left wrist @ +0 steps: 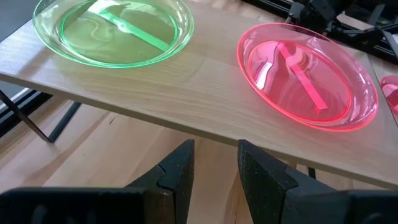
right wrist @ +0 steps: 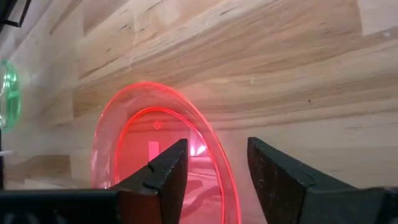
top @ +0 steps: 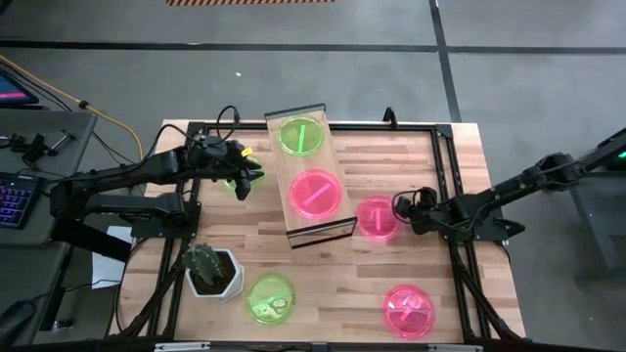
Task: Place and stack plates onto a shelf
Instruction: Stack the top light red plate on top of the light red plate on the shelf
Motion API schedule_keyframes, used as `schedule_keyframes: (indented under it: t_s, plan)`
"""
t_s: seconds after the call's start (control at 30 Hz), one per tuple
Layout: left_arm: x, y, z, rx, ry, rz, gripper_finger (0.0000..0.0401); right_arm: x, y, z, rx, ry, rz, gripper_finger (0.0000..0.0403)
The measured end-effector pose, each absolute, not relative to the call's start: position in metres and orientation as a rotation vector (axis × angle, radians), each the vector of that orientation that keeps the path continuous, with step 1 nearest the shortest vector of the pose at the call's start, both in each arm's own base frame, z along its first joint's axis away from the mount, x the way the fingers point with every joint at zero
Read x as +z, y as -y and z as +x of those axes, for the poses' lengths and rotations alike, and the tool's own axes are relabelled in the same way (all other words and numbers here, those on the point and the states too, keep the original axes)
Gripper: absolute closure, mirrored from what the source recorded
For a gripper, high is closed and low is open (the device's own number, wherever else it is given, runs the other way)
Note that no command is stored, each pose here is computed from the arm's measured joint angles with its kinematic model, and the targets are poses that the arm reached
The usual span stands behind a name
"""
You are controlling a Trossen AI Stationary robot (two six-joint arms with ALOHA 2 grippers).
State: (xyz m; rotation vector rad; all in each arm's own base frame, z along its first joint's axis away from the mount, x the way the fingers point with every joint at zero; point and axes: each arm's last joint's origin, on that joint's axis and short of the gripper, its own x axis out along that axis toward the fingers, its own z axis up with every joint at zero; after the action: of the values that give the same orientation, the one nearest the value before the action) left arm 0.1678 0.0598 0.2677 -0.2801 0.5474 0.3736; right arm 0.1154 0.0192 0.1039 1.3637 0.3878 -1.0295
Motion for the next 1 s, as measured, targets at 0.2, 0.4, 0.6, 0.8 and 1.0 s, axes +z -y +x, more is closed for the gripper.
schedule_keyframes:
  t_s: [0.2,0.4,0.6,0.8,1.0]
  plan:
    - [0.267,-0.060,0.168,0.374,-0.548,-0.280,0.0290,0.103,-0.019,0.115,-1.021,-0.419,1.342,0.0287]
    - [0.267,-0.060,0.168,0.373,-0.548,-0.279,0.0290,0.102,-0.020,0.115,-1.003,-0.452,1.334,0.0320]
    - [0.267,-0.060,0.168,0.389,-0.548,-0.272,0.0290,0.102,-0.021,0.115,-0.990,-0.488,1.320,0.0335]
    - [0.267,-0.061,0.167,0.402,-0.549,-0.269,0.0290,0.102,-0.021,0.114,-0.986,-0.489,1.346,0.0394]
    - [0.267,-0.061,0.167,0.402,-0.550,-0.269,0.0290,0.113,-0.021,0.114,-0.902,-0.408,1.410,0.0402]
